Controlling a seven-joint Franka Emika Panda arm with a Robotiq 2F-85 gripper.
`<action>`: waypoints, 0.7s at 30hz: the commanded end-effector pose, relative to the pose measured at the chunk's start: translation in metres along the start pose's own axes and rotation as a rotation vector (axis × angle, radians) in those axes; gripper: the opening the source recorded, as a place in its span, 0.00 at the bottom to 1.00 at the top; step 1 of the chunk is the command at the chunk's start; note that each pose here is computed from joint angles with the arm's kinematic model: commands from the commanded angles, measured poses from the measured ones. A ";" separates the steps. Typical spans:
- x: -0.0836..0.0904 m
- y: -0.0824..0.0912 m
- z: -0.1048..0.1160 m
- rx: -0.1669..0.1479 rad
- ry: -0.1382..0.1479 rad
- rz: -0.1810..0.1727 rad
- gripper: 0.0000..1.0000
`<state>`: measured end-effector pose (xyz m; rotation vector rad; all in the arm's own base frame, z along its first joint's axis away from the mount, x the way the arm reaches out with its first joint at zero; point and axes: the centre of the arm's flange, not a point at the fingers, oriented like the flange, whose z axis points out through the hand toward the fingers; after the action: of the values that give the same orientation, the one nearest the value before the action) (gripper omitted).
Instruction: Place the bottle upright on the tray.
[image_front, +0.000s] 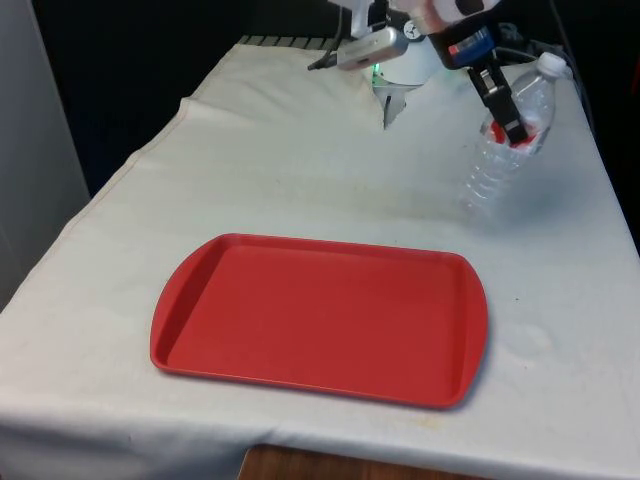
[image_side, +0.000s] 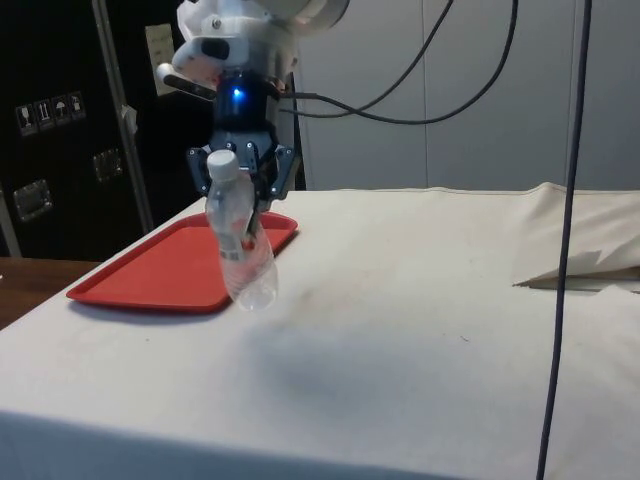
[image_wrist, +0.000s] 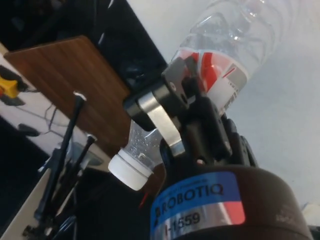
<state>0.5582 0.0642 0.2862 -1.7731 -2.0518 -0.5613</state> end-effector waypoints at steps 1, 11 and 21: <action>-0.001 0.002 -0.001 -0.002 0.022 -0.007 0.34; -0.005 0.007 -0.003 0.003 0.093 -0.025 0.34; -0.009 0.009 -0.006 0.010 0.150 -0.037 0.34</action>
<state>0.5675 0.0532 0.2869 -1.6339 -1.9836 -0.6709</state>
